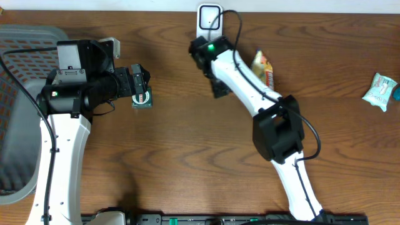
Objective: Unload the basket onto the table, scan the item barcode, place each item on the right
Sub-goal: 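Lower the snack bag right of the scanner and regrasp it, then lift the yellow snack bag and hold it against the scanner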
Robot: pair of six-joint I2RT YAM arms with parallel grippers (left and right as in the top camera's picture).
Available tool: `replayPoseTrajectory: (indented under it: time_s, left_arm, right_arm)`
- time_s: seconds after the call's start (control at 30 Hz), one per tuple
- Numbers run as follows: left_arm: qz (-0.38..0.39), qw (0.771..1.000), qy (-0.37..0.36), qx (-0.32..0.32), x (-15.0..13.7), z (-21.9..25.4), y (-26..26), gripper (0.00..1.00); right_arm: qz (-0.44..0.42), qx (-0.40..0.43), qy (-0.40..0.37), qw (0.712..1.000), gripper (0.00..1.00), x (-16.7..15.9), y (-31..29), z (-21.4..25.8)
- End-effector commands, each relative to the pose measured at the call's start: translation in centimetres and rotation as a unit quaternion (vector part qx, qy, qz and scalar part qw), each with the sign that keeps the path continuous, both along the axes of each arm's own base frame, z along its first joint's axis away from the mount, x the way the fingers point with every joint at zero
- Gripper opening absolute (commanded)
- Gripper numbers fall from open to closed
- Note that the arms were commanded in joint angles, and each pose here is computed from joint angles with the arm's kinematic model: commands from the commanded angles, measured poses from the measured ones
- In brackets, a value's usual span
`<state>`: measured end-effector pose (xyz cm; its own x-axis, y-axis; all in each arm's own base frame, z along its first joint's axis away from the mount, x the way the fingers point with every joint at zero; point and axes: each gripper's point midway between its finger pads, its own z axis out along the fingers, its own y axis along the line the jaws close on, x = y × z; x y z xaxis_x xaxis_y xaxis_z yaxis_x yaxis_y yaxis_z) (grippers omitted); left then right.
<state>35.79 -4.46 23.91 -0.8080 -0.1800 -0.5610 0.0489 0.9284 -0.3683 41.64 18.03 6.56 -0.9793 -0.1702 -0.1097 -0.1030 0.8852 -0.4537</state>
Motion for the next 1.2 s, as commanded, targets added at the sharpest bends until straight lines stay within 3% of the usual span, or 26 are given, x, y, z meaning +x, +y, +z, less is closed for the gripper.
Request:
replayPoseTrajectory:
  time_s: [0.0, 0.23, 0.27, 0.3, 0.53, 0.67, 0.87, 1.17]
  left_arm:
    - [-0.003, 1.000, -0.002, 0.007, 0.1, -0.1, 0.1, 0.98]
    - [-0.003, 1.000, -0.002, 0.007, 0.1, -0.1, 0.1, 0.98]
    - [-0.003, 1.000, -0.002, 0.007, 0.1, -0.1, 0.1, 0.98]
    - [-0.003, 1.000, -0.002, 0.007, 0.1, -0.1, 0.1, 0.98]
    - [-0.003, 1.000, -0.002, 0.007, 0.1, 0.0, 0.1, 0.98]
    - [-0.003, 1.000, -0.002, 0.007, 0.1, -0.1, 0.1, 0.98]
    - [-0.003, 1.000, -0.002, 0.007, 0.1, -0.1, 0.1, 0.98]
    - [-0.003, 1.000, -0.002, 0.007, 0.1, -0.1, 0.1, 0.98]
  right_arm:
    - [0.032, 0.047, -0.007, 0.998, 0.85, -0.3, 2.7, 1.6]
    - [0.053, 0.060, -0.004, 0.997, 0.86, 0.0, 3.5, 2.2]
    - [0.055, 0.060, -0.003, 0.997, 0.88, 0.0, 3.4, 2.4]
    - [0.058, 0.059, -0.003, 0.997, 0.99, 0.3, 3.1, 2.7]
    - [0.011, 0.054, -0.008, 0.998, 0.99, 2.3, -1.6, 3.6]
    - [-0.019, 0.105, 0.025, 0.994, 0.99, 2.5, -3.6, 2.8]
    - [0.000, 0.216, 0.083, 0.973, 0.84, 2.4, -3.5, 2.0]
    - [-0.010, 0.214, 0.093, 0.972, 0.85, 2.2, -4.2, -1.4]
